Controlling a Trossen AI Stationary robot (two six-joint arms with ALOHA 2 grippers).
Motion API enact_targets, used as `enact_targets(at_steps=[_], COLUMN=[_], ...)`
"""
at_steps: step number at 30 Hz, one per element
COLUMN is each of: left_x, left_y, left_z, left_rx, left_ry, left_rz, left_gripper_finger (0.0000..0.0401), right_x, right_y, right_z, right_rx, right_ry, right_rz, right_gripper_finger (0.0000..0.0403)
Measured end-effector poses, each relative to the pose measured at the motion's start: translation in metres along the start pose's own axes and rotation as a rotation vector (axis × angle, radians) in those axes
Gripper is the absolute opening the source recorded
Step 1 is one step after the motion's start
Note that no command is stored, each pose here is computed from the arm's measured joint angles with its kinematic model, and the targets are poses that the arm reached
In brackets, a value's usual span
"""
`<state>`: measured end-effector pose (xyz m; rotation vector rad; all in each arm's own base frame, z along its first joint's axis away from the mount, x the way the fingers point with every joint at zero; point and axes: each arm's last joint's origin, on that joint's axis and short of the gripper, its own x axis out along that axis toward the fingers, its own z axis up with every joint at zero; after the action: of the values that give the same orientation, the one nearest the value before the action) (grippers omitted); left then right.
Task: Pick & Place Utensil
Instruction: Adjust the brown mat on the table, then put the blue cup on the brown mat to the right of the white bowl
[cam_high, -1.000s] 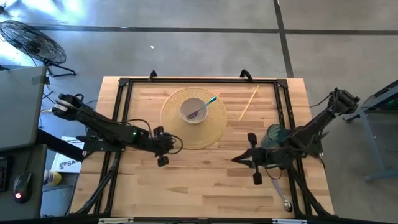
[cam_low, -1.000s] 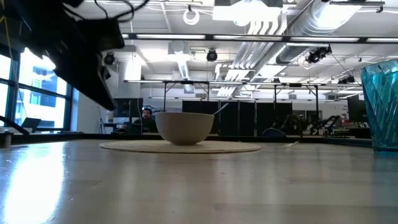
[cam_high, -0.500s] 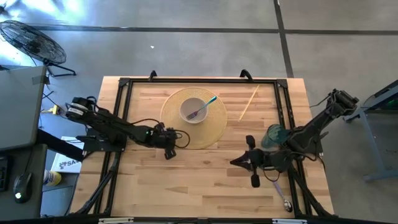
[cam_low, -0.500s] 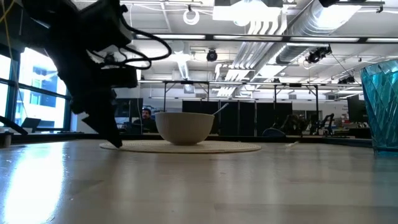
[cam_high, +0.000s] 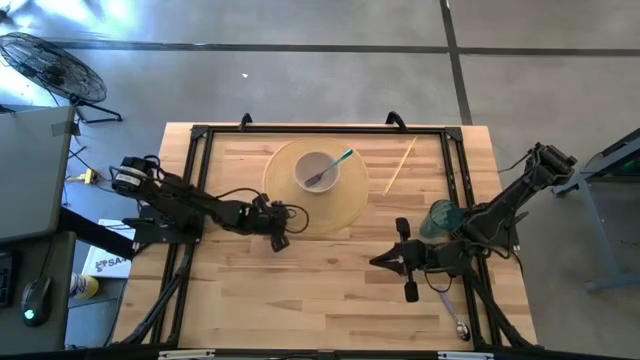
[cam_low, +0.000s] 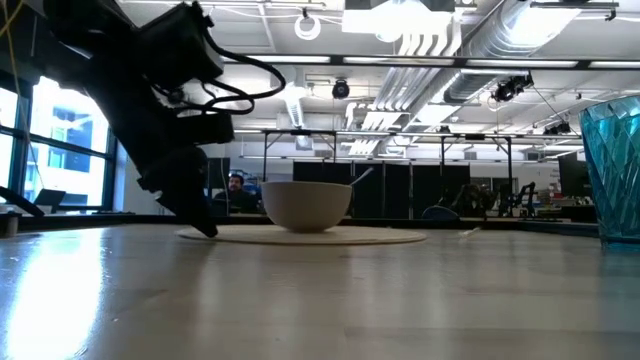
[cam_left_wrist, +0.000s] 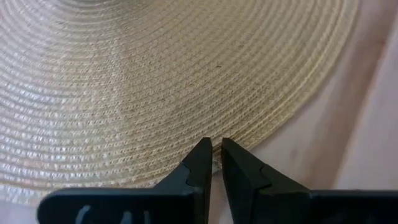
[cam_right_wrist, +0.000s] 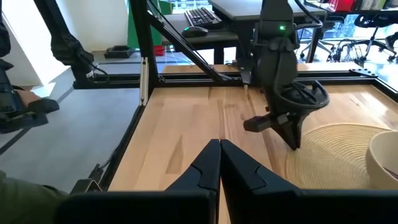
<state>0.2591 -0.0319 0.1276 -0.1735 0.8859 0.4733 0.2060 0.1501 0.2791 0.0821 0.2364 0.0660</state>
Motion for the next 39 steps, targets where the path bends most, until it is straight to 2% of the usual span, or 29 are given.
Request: enact_targets(at_steps=[7,12,19,22,25,30,34,39], left_x=[0.016,0.016,0.014,0.011,0.003,-0.018,-0.033,-0.039], left_y=[0.001,0.002,0.001,-0.002,-0.005,-0.001,0.006,0.008], left_z=[0.007,0.008,0.011,0.018,0.030,0.043,0.046,0.050], left_rx=[-0.002,0.004,0.013,0.009,0.020,0.040,0.037,0.018], left_ry=[-0.048,-0.058,-0.057,-0.059,-0.075,-0.082,-0.102,-0.133], left_rz=[-0.022,-0.003,0.001,-0.045,-0.094,-0.071,-0.013,-0.016], left_gripper_finger=[0.0032,0.0032,0.0032,0.0032,0.0032,0.0032,0.0032,0.0032], right_x=[0.000,0.000,-0.001,-0.002,-0.003,-0.016,-0.033,-0.048], right_y=[-0.001,-0.002,-0.009,-0.014,-0.019,-0.029,-0.037,-0.040], right_z=[0.000,0.000,-0.010,-0.015,-0.016,0.002,0.017,0.018], right_rx=[0.000,0.000,-0.012,-0.023,-0.027,0.012,0.109,0.268], right_ry=[-0.011,-0.008,0.041,0.085,0.168,0.412,0.596,0.795], right_rz=[-0.039,-0.058,-0.218,-0.267,-0.269,-0.278,-0.317,-0.336], right_gripper_finger=[0.0004,0.0001,0.0005,0.0017,0.0053,0.0138,0.0208,0.0284])
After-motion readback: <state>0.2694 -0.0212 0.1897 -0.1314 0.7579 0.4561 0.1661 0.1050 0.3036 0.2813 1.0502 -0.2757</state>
